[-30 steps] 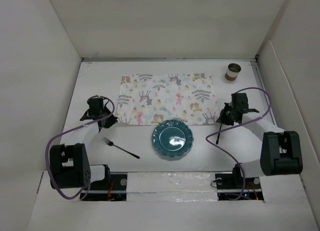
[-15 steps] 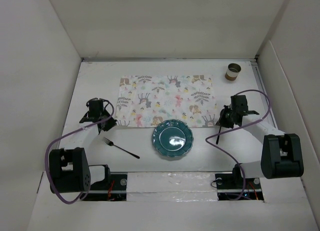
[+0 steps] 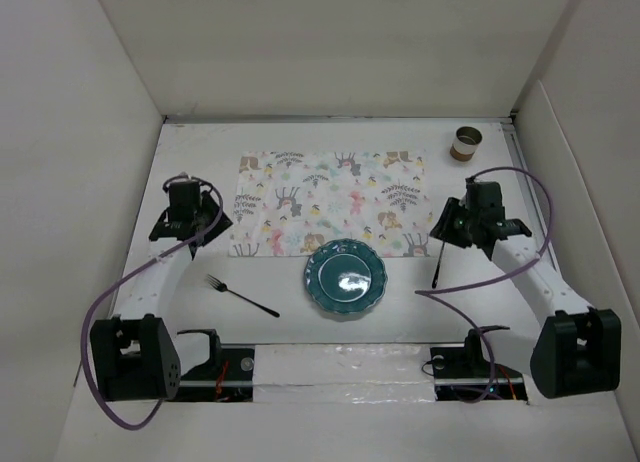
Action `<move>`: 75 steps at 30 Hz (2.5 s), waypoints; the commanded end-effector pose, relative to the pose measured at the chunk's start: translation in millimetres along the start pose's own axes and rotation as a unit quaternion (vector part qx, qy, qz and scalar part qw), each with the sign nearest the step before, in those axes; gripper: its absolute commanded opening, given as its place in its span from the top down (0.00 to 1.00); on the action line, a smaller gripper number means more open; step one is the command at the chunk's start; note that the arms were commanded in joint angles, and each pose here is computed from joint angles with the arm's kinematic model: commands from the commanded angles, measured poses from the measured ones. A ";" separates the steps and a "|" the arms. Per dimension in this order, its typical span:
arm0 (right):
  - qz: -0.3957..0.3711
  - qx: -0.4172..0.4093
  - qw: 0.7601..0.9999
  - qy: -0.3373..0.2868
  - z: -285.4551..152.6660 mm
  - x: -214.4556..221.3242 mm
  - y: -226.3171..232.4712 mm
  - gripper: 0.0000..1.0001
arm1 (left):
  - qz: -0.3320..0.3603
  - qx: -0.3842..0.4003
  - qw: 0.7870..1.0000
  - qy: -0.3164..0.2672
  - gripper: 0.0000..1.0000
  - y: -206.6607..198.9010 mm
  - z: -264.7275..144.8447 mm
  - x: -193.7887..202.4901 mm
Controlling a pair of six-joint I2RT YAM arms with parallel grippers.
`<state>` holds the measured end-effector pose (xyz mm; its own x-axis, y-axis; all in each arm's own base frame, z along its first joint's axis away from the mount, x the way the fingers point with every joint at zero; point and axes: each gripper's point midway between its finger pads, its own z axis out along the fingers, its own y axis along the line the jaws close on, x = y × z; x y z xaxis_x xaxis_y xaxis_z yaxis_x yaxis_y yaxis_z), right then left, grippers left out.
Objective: Set the dinner table for one person
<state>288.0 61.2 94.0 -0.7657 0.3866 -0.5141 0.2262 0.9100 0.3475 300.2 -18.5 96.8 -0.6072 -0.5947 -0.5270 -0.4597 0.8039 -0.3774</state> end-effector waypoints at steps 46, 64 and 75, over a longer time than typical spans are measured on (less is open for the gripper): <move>-0.029 -0.370 0.920 0.130 -62.8 101.3 157.6 1.00 | 0.194 0.263 0.927 -0.185 0.64 -230.6 -160.9 -75.1; 0.025 -0.463 0.886 0.016 -13.7 -100.7 289.2 1.00 | 0.219 0.264 0.919 -0.194 0.49 -244.5 -147.7 -80.3; 0.091 -0.392 0.914 0.054 75.9 -90.7 264.8 1.00 | 0.220 0.261 0.925 -0.169 0.50 -237.6 -122.1 -60.8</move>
<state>446.8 266.3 119.0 -0.8521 0.4615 -0.2469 0.0281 0.5113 0.8589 363.7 -170.9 305.6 -0.4152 -0.2231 -0.8820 0.1880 0.9275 -0.3231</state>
